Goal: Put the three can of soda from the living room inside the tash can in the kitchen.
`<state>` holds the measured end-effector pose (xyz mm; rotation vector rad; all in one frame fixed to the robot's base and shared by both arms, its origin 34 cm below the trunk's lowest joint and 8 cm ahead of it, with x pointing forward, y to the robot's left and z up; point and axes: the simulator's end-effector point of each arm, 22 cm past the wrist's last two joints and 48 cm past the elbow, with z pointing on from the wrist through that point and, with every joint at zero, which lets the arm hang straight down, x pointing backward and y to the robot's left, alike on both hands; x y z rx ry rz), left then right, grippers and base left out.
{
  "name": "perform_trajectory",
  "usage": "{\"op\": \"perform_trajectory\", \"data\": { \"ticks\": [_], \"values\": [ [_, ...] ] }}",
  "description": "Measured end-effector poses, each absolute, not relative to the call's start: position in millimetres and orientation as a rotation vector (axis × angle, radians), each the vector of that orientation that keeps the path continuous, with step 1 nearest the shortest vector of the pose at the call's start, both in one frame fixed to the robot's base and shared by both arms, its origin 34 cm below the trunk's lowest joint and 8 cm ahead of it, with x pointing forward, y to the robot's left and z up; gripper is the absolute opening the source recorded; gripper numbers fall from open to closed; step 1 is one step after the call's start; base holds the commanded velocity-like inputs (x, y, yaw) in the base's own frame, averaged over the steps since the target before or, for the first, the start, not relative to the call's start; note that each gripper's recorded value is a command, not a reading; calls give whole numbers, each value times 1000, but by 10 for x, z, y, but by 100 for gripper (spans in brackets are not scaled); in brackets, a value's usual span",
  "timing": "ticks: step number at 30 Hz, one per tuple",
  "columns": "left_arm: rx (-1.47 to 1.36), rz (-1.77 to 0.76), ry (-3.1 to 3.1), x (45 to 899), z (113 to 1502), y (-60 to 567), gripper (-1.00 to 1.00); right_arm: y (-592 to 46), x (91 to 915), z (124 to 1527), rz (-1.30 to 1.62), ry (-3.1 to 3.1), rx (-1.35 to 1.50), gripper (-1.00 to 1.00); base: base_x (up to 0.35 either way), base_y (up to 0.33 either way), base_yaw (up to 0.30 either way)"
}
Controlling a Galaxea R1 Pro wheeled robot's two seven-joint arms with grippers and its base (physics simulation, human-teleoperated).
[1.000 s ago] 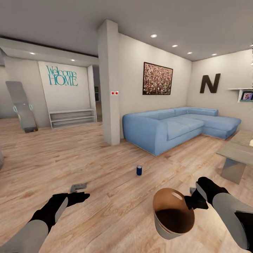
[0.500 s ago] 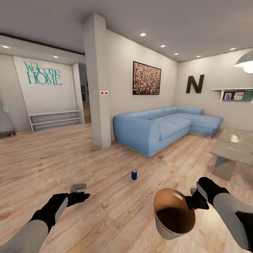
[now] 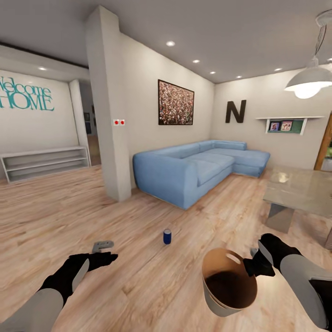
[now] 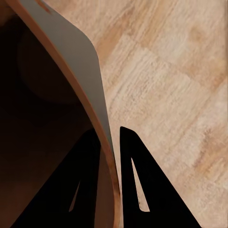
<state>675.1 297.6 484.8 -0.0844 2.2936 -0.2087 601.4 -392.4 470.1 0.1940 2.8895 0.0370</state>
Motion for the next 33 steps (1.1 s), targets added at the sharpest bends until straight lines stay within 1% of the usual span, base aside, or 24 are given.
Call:
{"op": "perform_trajectory", "data": {
  "ticks": [17, 25, 33],
  "values": [
    [-83, -207, 2286, 6755, 4894, 2977, 100, -4034, 5998, 4754, 18, 2881, 206, -100, 301, 154, -242],
    [-83, -206, 2284, 6756, 4900, 2979, 100, -4085, 5988, 4763, 17, 2879, 222, -100, 318, 93, -51],
    [-82, -205, 2284, 6757, 4901, 2980, 100, -4094, 5971, 4749, 9, 2885, 219, -100, 324, 19, -6]
  ]
}}
